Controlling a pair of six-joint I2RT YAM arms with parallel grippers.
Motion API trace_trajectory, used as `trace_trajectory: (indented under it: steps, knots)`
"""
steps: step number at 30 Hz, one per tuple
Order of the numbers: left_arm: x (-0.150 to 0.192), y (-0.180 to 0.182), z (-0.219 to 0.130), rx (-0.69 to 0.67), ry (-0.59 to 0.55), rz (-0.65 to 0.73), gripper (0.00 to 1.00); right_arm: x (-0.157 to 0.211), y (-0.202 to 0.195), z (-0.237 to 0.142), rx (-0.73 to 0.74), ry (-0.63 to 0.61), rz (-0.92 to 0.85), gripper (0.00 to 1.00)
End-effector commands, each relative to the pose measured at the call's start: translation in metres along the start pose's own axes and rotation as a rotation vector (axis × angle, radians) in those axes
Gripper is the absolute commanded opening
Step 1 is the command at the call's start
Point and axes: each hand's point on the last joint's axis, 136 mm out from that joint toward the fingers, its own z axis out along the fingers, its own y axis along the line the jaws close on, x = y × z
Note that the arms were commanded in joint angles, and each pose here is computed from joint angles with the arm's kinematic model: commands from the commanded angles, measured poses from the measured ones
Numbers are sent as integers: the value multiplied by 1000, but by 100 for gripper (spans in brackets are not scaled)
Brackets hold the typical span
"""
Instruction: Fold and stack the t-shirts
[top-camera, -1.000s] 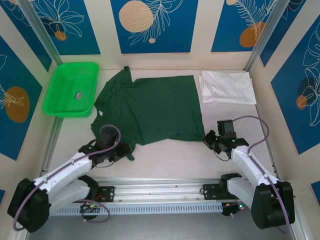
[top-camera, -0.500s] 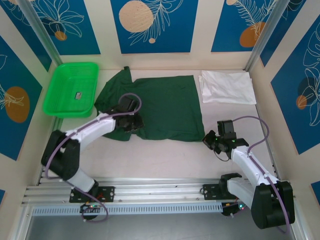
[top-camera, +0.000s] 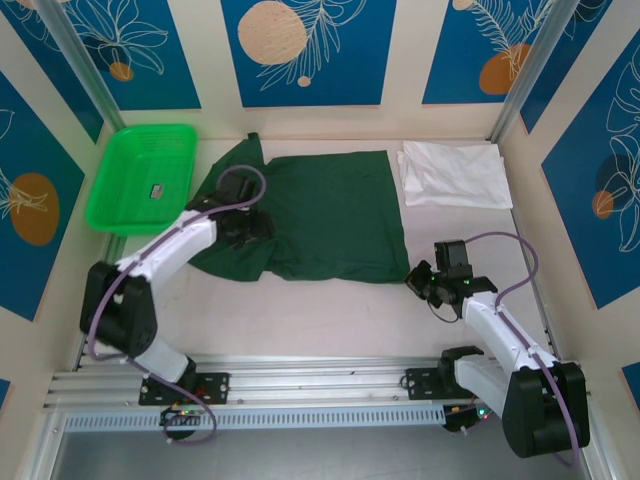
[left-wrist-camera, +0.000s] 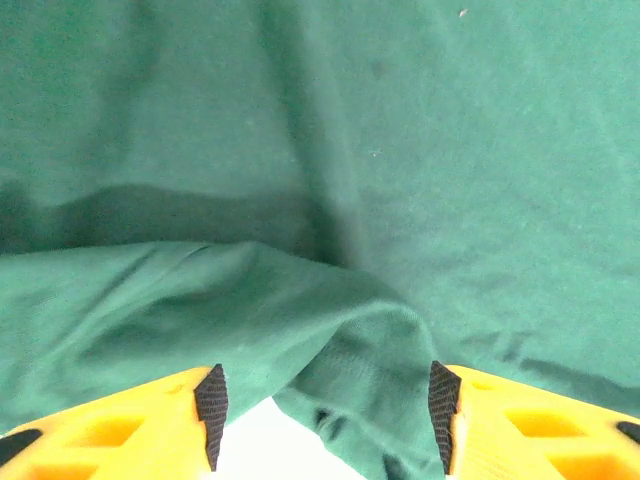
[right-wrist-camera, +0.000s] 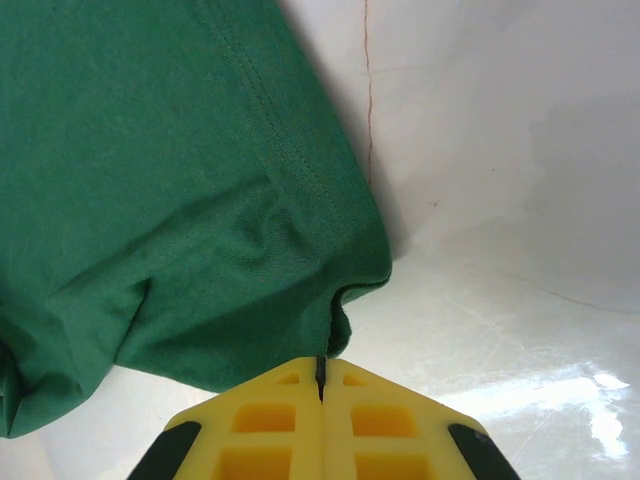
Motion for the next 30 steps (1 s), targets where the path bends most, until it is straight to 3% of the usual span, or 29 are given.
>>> trace_trajectory:
  steps: [1,5,9,14,20,23,30]
  knots:
    - [26,23,-7,-18,25,-6,53,1,-2,1,0,-3,-15,0]
    - [67,42,9,30,87,-73,51,2,-2,1,-2,0,-18,0]
    - [92,50,25,109,99,-177,62,2,-2,2,1,2,-18,0]
    - [93,54,39,110,88,-203,65,3,-2,3,3,4,-19,0]
    - [84,45,61,123,87,-216,61,3,-2,3,5,3,-17,0]
    - [77,44,69,104,75,-206,52,3,-2,3,6,3,-16,0]
    - [59,76,47,-82,-39,-154,14,0,-5,-1,19,-17,-17,0]
